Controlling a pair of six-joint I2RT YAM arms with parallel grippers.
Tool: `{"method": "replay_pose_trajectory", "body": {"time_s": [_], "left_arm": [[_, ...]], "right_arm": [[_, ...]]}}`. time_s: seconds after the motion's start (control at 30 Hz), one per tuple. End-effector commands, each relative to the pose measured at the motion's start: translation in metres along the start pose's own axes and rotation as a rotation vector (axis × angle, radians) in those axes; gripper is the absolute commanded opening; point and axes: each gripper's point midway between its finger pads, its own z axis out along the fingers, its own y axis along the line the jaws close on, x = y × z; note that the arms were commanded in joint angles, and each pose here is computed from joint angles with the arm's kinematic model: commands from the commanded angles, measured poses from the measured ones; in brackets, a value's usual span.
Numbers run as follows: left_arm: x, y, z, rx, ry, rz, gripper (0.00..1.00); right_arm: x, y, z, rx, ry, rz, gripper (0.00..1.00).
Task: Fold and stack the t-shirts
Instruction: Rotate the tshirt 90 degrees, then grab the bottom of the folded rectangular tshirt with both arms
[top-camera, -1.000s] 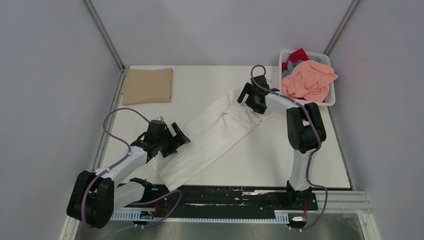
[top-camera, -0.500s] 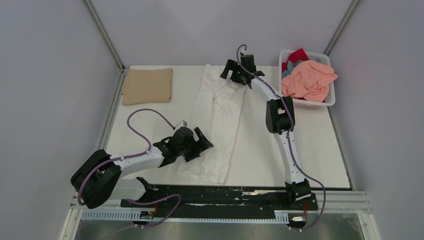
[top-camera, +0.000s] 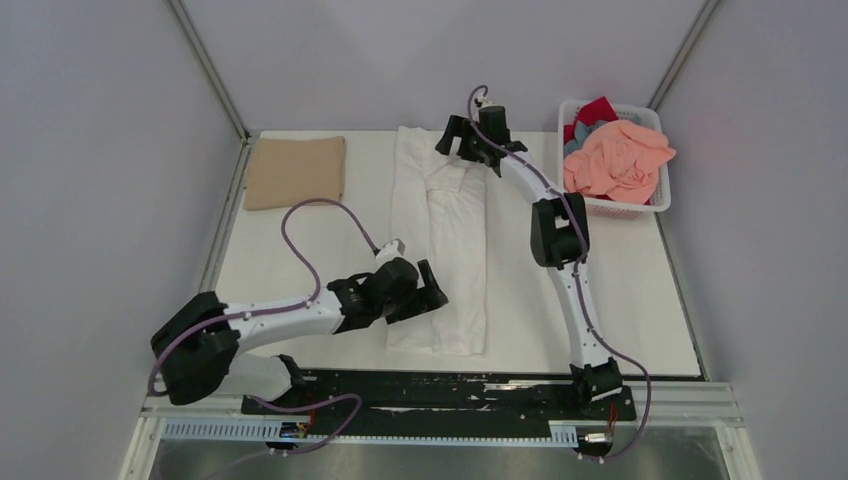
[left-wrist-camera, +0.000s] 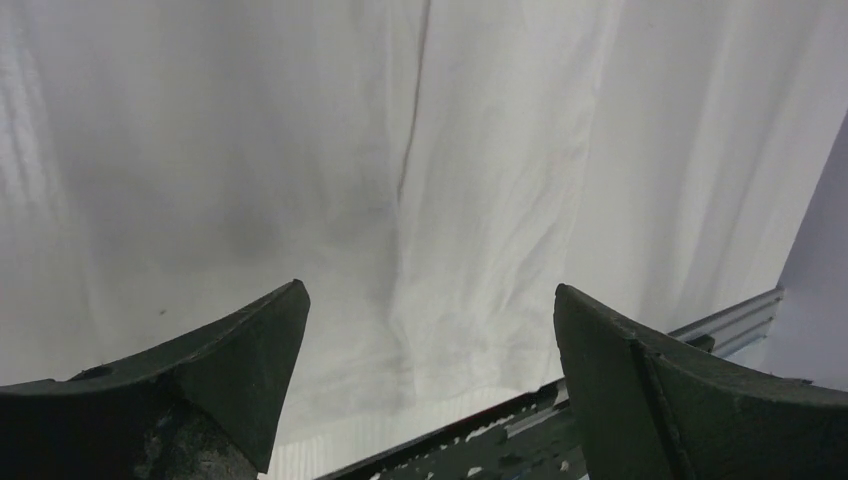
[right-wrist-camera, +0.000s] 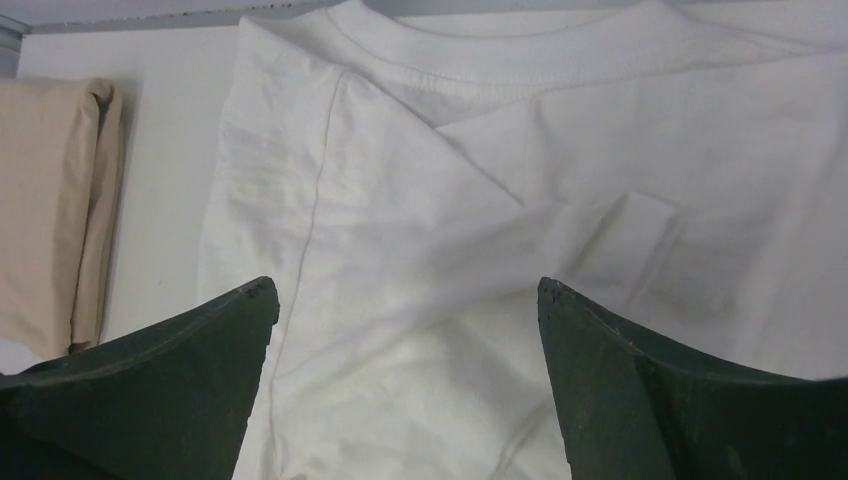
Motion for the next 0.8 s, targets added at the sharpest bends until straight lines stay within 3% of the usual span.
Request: {"method": "replay_pose_trajectory", "body": {"time_s": [0.0, 0.1, 0.17, 0.23, 0.3, 0.5, 0.63, 0.77], "left_arm": [[-0.035, -0.004, -0.06, -0.009, -0.18, 0.193, 1.0], [-0.037, 0.023, -0.08, -0.073, -0.183, 0.268, 1.0], [-0.032, 0.038, -0.087, -0.106, -0.156, 0.311, 1.0], [-0.024, 0.051, -0.089, -0.148, -0.105, 0.349, 1.0], [-0.017, 0.065, -0.088, -0.201, -0.067, 0.36, 1.0], [0.004, 0.073, -0.072, -0.161, 0.001, 0.372, 1.0], [0.008, 0.076, -0.061, -0.165, 0.011, 0.371, 1.0], [0.017, 0.079, -0.051, -0.179, 0.054, 0.383, 0.9]], "right_arm": [[-0.112, 0.071, -0.11, 0.025, -0.181, -0.178, 1.0], [-0.103, 0.066, -0.17, 0.163, -0.14, -0.177, 1.0], [-0.073, 0.055, -0.209, 0.26, -0.072, -0.131, 1.0], [-0.014, 0.044, -0.242, 0.297, 0.037, -0.091, 1.0], [0.022, 0.047, -0.277, 0.317, 0.063, -0.069, 1.0], [0.13, 0.06, -0.354, 0.253, 0.147, -0.013, 1.0], [0.198, 0.059, -0.384, 0.198, 0.271, 0.026, 1.0], [0.253, 0.066, -0.408, 0.115, 0.396, 0.109, 0.96]]}}
